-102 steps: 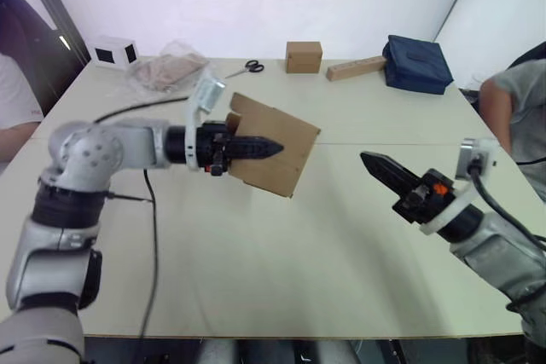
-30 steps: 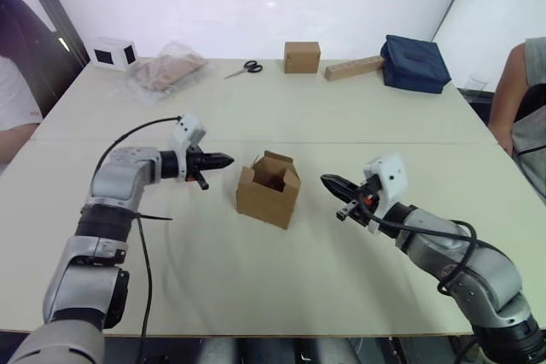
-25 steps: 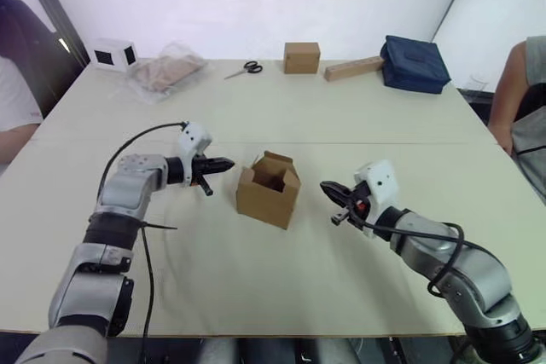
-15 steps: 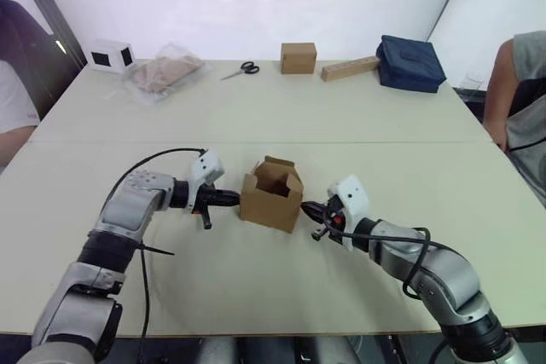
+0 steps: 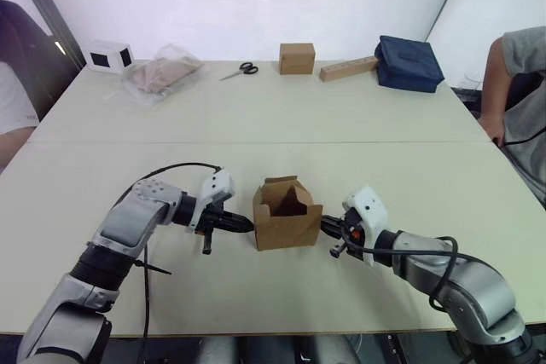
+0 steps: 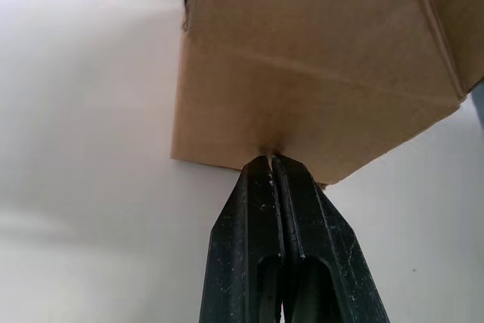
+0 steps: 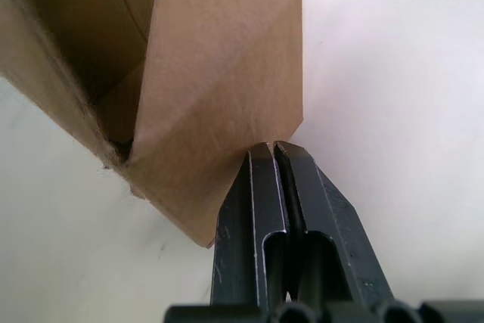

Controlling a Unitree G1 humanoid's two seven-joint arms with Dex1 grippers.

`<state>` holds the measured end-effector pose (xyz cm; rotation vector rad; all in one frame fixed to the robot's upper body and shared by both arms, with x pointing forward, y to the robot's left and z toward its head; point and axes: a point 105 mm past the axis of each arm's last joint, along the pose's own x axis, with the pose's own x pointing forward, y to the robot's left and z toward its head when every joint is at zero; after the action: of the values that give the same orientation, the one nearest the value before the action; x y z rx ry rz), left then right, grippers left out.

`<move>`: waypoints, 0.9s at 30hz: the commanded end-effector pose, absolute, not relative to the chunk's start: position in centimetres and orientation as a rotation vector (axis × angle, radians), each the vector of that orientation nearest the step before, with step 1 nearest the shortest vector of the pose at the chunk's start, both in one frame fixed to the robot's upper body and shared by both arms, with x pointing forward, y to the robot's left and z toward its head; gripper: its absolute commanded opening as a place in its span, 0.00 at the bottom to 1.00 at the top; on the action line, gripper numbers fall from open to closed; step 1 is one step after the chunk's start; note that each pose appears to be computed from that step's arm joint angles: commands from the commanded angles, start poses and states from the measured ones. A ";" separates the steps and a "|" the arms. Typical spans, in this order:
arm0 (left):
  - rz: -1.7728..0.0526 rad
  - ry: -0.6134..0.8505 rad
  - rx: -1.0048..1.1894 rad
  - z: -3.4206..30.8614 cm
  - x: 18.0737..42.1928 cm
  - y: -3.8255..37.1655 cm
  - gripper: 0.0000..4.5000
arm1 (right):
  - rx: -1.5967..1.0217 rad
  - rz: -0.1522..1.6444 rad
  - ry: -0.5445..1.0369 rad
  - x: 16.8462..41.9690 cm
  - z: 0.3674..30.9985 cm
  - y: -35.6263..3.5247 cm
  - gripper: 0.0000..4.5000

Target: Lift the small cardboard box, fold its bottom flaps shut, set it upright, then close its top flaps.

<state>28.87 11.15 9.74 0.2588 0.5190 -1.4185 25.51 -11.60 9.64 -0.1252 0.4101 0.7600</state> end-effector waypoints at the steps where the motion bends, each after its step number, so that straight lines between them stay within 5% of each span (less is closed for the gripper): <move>1: -1.376 0.525 0.308 9.4 29.4 12.1 0.01 | -0.130 0.785 0.373 25.1 10.6 -11.1 0.00; 10: -1.319 0.460 0.282 11.9 31.2 13.4 0.01 | -0.226 0.733 0.353 25.6 11.3 -13.3 0.00; 17: -1.450 0.317 0.012 17.9 29.8 11.5 0.01 | -0.054 0.823 0.082 26.2 17.5 -13.2 0.00; 27: -1.452 0.382 0.013 15.6 28.6 10.5 0.01 | 0.015 1.014 0.147 26.5 15.2 -10.2 0.00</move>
<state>28.72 10.68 15.75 -0.0101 0.3917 -1.4513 26.22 -10.61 15.02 0.0159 0.1737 0.9903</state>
